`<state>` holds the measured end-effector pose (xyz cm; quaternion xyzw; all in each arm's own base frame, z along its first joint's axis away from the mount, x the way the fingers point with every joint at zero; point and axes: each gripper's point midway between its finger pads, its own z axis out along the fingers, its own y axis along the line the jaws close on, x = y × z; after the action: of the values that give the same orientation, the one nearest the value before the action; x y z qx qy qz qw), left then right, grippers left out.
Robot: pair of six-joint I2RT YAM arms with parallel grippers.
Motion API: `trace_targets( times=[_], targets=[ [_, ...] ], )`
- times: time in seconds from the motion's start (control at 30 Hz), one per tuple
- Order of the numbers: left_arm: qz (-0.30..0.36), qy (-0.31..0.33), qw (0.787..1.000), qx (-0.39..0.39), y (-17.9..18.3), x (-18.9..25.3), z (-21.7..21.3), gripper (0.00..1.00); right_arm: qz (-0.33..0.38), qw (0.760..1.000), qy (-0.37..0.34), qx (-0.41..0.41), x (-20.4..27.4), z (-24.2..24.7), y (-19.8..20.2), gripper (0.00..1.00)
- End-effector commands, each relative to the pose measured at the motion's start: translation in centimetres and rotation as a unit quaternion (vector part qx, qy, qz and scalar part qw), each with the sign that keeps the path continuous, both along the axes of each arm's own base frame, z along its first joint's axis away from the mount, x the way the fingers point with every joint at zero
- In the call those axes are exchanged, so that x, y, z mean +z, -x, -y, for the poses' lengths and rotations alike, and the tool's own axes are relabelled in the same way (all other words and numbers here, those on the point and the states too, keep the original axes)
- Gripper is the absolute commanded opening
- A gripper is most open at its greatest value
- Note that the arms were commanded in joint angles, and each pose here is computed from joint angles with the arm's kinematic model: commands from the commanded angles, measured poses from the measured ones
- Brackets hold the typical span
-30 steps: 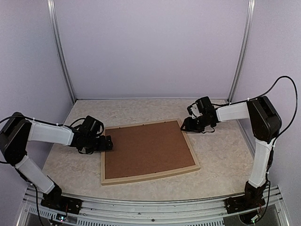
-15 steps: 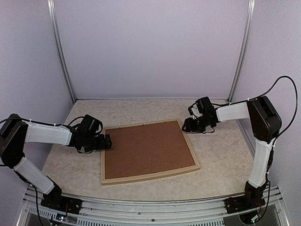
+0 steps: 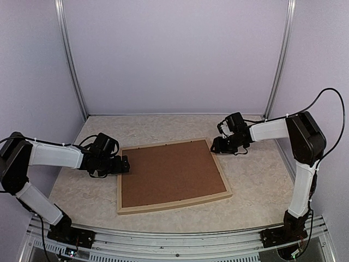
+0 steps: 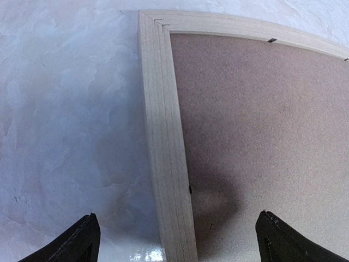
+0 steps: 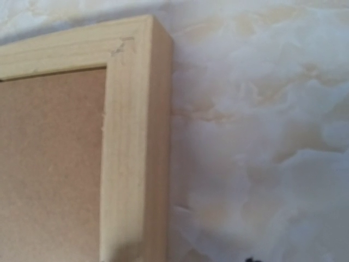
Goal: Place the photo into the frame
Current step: Press the fastener onto the backboard.
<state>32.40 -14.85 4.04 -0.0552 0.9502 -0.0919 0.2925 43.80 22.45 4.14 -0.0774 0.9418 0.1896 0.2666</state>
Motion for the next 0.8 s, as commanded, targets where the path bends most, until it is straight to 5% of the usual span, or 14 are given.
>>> trace_targets(
  times=[0.0,0.77],
  targets=[
    [-0.004,-0.016,1.000,-0.001,0.0,-0.3,-0.5,0.99,-0.012,0.999,0.029,0.004,-1.1,-0.5,0.9,0.54],
    [-0.011,-0.023,1.000,0.000,0.6,-1.0,-0.9,0.99,-0.031,0.991,0.127,-0.007,-4.2,-1.8,3.6,0.51]
  ],
)
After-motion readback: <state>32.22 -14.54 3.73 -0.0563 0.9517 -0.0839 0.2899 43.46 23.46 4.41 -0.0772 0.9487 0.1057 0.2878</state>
